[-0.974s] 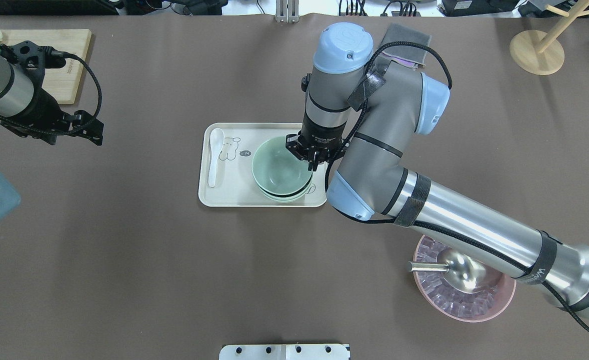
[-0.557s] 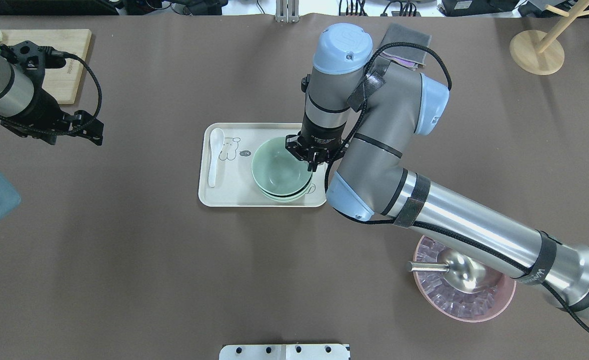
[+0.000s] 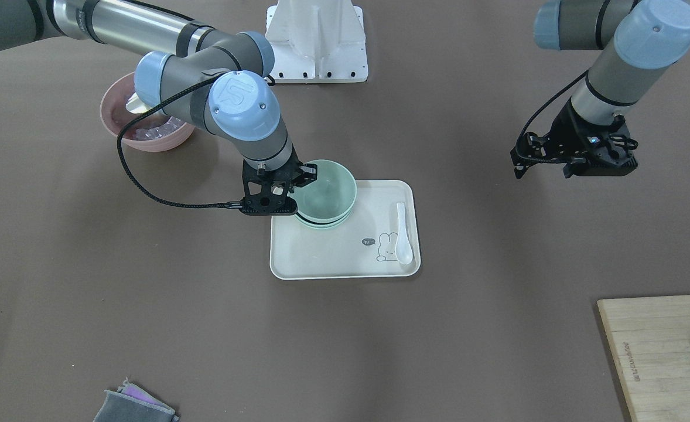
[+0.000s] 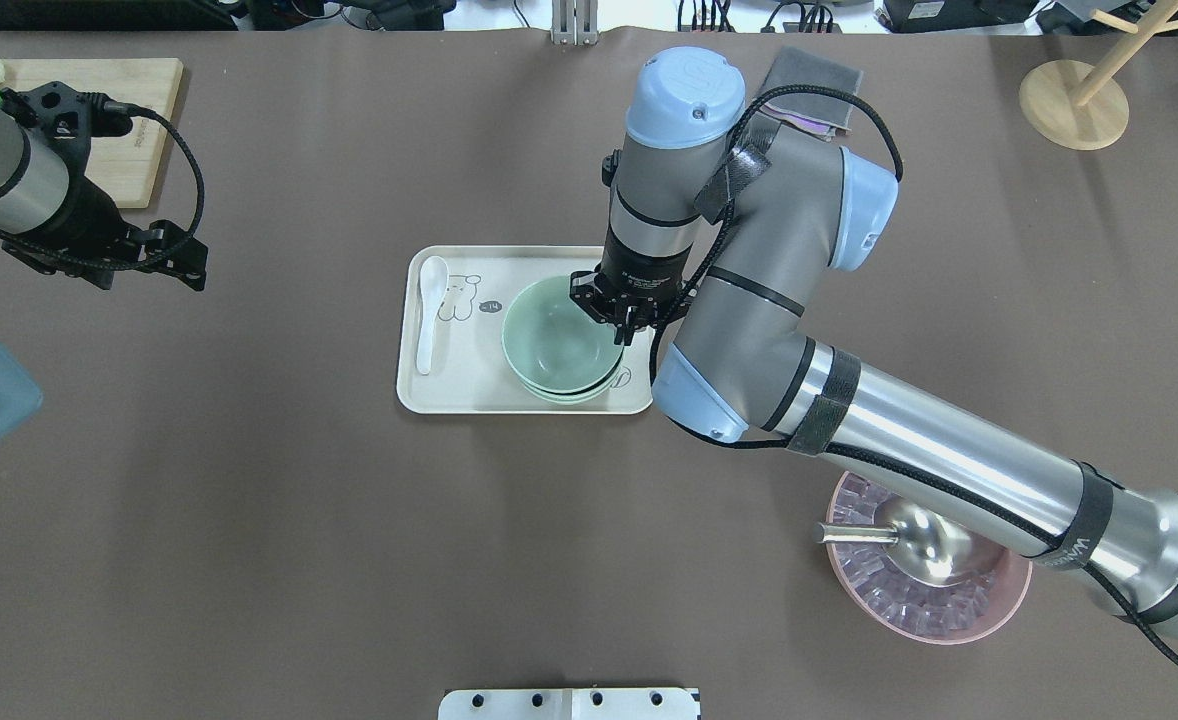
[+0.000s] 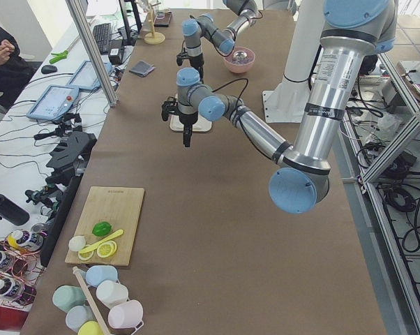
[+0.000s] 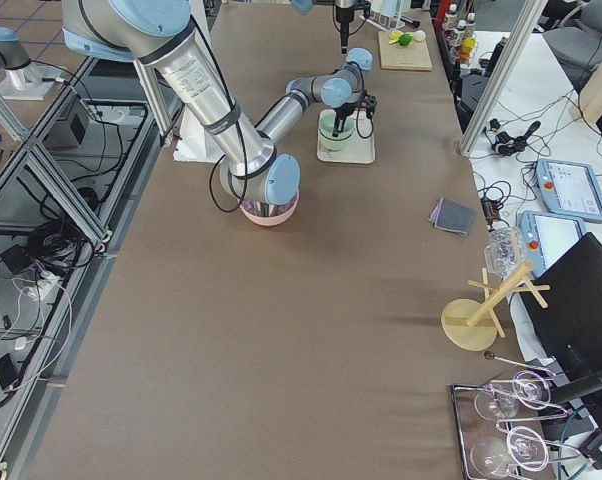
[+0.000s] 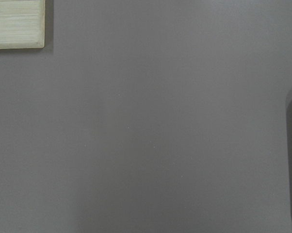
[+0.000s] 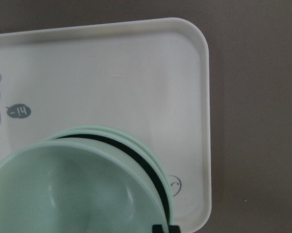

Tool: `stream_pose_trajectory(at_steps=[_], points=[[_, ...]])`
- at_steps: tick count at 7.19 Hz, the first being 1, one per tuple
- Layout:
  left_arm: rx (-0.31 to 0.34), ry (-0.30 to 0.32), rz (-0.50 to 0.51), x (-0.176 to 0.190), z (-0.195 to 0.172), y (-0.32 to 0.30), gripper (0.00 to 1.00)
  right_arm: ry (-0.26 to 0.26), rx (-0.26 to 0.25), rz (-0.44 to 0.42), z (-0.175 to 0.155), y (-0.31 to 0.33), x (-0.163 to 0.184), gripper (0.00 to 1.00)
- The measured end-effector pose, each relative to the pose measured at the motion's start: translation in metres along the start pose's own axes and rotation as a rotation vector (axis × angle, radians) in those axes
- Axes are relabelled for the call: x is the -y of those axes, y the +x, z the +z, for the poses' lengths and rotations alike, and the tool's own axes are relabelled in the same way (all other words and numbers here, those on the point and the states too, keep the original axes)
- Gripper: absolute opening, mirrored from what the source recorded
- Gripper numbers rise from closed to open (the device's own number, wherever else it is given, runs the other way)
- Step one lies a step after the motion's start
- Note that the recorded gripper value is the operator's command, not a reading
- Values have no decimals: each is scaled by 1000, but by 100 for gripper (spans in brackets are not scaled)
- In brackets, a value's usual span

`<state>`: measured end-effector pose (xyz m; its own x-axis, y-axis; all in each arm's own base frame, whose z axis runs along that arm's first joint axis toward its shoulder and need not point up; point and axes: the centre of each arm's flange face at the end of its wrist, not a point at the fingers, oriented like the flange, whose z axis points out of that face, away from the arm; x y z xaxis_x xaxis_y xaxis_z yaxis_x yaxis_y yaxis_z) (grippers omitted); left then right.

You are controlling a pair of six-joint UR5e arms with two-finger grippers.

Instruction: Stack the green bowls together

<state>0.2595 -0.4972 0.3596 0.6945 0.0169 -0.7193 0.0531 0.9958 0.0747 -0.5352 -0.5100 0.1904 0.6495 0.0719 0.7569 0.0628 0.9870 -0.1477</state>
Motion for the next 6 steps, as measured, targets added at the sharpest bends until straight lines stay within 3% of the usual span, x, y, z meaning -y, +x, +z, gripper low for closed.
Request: stream_pose_trajectory(at_steps=[6], points=[[0,0,1,0,0,0,98,-5,-7,5,4,3,2,0]])
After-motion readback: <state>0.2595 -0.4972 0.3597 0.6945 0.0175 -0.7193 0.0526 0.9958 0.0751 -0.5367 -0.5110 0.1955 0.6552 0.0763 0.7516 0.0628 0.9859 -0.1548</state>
